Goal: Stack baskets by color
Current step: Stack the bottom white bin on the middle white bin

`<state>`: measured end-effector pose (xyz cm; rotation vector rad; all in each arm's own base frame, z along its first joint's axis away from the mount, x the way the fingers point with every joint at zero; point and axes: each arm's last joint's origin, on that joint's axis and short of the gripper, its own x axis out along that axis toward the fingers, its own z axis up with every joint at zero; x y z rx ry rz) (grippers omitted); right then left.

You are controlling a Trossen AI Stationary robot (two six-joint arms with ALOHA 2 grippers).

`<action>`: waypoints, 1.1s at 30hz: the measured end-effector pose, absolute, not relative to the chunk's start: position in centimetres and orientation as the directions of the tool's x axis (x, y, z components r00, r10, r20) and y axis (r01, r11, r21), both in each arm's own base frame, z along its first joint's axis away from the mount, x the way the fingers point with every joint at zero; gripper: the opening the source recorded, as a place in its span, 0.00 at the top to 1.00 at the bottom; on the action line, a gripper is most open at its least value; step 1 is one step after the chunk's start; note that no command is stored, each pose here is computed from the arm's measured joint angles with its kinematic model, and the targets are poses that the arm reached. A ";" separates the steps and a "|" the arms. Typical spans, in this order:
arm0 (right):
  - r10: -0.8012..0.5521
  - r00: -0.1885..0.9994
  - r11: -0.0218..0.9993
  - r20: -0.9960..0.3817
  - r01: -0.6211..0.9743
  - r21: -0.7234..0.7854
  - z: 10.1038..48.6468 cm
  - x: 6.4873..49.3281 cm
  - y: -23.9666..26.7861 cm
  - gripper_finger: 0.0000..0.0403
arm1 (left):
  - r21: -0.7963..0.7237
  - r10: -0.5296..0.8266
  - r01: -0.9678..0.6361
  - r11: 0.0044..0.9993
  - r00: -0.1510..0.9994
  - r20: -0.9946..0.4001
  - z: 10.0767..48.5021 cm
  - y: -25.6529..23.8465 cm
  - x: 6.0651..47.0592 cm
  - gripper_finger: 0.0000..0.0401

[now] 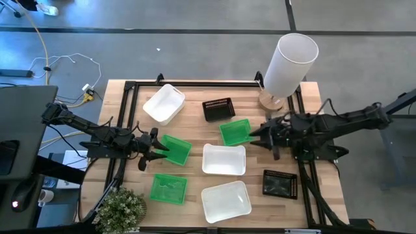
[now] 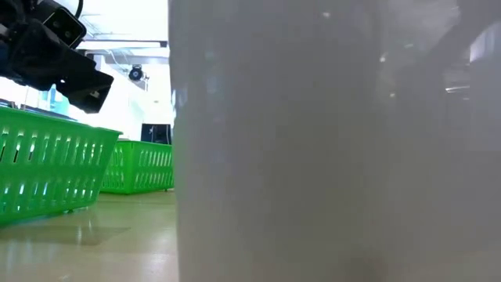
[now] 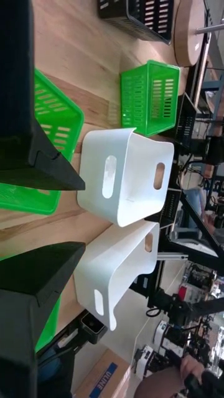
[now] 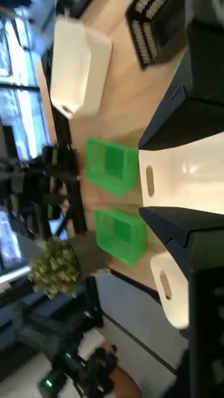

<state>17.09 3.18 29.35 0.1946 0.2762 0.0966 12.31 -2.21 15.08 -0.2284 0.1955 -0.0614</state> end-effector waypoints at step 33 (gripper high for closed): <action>0.209 0.801 0.973 -0.560 -0.229 0.034 29.7 26.4 14.8 0.64 | -0.258 -0.083 0.033 0.965 0.979 -0.186 15.1 -2.2 12.3 0.67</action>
